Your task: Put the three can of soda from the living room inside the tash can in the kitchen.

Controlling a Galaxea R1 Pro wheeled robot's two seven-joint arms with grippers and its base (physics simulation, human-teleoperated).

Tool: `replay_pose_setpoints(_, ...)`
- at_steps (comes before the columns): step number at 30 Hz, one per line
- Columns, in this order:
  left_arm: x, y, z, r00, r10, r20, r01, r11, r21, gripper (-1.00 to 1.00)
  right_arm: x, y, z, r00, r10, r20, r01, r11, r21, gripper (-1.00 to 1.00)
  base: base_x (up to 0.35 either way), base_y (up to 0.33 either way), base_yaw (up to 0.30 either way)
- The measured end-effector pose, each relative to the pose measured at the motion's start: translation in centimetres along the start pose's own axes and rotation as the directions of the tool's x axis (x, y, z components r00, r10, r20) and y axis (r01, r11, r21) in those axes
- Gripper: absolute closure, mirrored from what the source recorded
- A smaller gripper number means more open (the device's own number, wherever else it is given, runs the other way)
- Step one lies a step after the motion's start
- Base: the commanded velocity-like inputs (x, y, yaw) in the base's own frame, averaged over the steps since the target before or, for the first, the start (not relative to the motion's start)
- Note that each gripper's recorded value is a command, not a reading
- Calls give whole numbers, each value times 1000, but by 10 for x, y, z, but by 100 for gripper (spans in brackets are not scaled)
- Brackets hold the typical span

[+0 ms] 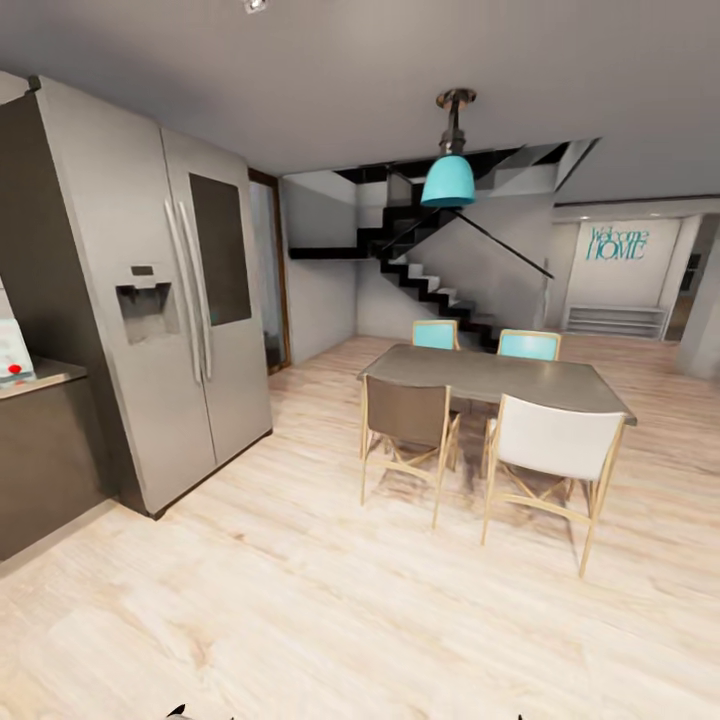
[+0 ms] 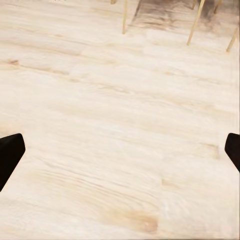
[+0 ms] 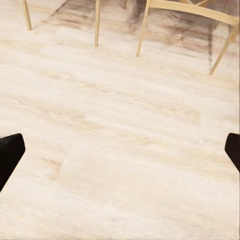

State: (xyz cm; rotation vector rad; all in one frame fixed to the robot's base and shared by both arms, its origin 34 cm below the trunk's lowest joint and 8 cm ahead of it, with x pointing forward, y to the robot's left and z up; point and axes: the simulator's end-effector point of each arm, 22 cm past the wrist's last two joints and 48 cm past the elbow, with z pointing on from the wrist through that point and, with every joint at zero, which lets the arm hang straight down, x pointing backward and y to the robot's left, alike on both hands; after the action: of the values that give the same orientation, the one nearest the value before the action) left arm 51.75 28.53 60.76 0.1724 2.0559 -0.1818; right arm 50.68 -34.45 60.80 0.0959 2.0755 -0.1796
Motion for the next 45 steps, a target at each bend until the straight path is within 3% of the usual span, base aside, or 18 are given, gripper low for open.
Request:
replay_pose_setpoints(23,-11,0,0,1000,4,24,-4,1000,-1,-100,-12,0,0,1000,5,27,-5,1000,1,-100,-220,-210,-193)
replay_pose_setpoints(45,-20,0,0,999,4,38,-4,1000,-2,-100,-22,0,0,999,9,52,-9,1000,0,-100,146,219,-193)
